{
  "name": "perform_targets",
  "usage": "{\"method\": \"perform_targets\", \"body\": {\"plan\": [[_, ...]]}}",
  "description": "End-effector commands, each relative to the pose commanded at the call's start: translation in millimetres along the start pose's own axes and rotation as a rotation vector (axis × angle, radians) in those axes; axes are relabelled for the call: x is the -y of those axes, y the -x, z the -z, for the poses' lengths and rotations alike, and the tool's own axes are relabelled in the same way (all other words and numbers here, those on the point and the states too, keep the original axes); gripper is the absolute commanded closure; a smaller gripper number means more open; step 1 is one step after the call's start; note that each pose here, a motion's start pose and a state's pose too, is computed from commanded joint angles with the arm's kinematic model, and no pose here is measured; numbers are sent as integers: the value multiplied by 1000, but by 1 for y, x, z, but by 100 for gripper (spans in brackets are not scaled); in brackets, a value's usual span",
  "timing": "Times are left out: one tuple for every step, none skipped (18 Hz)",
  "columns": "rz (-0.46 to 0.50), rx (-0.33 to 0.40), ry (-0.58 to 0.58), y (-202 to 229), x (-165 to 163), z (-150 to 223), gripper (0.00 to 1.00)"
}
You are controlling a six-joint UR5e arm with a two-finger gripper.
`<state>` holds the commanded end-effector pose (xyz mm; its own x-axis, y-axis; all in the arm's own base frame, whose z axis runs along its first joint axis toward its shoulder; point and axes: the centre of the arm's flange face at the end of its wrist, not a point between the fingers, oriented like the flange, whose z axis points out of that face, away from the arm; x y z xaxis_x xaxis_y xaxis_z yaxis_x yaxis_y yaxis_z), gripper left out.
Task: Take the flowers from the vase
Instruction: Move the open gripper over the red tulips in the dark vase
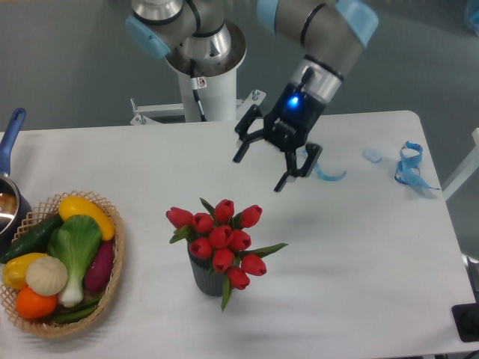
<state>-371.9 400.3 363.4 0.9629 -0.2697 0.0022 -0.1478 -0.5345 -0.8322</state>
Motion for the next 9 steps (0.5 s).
{"method": "perform_targets", "body": {"plan": [[18, -4, -2, -1, 3, -6, 0], [34, -4, -2, 1, 5, -10, 0], [45, -10, -1, 3, 5, -16, 0], [50, -11, -1, 3, 6, -17, 0], [57, -15, 1, 4, 4, -20, 0], [57, -17, 2, 4, 3, -21, 0], [60, -23, 3, 4, 3, -24, 0], [67, -28, 4, 6, 0, -28, 0], [78, -29, 3, 7, -3, -30, 0]]}}
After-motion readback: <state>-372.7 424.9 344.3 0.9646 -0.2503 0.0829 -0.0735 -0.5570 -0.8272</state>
